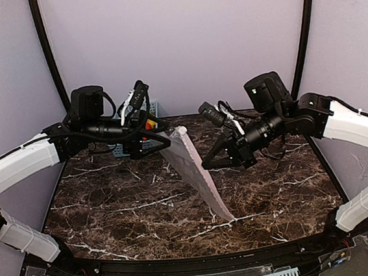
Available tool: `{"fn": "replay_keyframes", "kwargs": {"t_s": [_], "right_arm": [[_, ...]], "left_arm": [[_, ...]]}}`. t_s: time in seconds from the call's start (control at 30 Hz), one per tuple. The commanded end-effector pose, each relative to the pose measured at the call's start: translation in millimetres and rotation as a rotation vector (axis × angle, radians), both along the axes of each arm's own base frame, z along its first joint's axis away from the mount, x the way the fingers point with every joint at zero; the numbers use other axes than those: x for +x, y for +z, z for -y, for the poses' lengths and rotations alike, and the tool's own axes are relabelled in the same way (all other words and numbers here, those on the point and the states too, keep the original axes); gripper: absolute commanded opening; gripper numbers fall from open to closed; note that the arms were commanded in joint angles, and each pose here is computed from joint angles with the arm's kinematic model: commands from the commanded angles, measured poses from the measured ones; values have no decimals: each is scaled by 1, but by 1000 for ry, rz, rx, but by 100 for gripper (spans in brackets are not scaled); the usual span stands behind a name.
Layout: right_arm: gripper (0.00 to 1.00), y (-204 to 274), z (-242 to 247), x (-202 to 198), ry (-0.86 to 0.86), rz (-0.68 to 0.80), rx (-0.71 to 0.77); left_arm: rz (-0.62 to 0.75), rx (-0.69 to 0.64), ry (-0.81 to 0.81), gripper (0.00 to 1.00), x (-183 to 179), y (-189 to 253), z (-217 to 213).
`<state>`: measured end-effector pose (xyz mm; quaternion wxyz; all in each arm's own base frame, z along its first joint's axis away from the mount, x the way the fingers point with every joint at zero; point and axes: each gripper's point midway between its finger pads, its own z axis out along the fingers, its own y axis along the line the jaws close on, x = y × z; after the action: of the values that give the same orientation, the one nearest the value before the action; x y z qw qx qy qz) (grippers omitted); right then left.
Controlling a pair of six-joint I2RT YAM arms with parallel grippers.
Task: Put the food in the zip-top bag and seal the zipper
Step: Pass from the right arm to the left
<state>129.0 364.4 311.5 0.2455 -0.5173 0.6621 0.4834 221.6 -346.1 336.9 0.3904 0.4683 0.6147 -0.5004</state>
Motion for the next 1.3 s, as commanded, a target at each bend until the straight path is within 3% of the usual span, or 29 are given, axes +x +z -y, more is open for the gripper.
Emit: {"fn": "replay_keyframes", "kwargs": {"t_s": [0.0,0.1,0.23,0.5,0.6,0.7,0.87,1.0,1.17,1.27], "right_arm": [[0,1,-5,-7,38,-5,-2],[0,-1,-6,-6,35,-2,-8],[0,-2,-6,-5,29,4,-10],[0,-3,-6,-5,30,-2,-15],[0,-5,-6,-5,28,-1,-19],[0,-8,-6,-3,22,1,-26],[0,-11,-5,-1,3,10,-34],[0,-13,-3,7,-50,24,-40],[54,0,1,25,-187,86,17],[63,14,4,39,-292,123,86]], "left_arm": [[-3,-47,-88,94,-22,13,3],[-12,-52,-127,86,-30,13,6],[-22,-51,-149,67,-34,11,7],[-59,-35,-166,46,-33,3,12],[-69,-30,-166,43,-32,0,14],[-89,-21,-178,33,-32,-6,16],[-99,-13,-175,9,-33,-12,16],[-93,-2,-153,1,-33,-19,13],[-87,-1,-141,1,-32,-26,12],[-75,8,-126,1,-31,-28,10]]}}
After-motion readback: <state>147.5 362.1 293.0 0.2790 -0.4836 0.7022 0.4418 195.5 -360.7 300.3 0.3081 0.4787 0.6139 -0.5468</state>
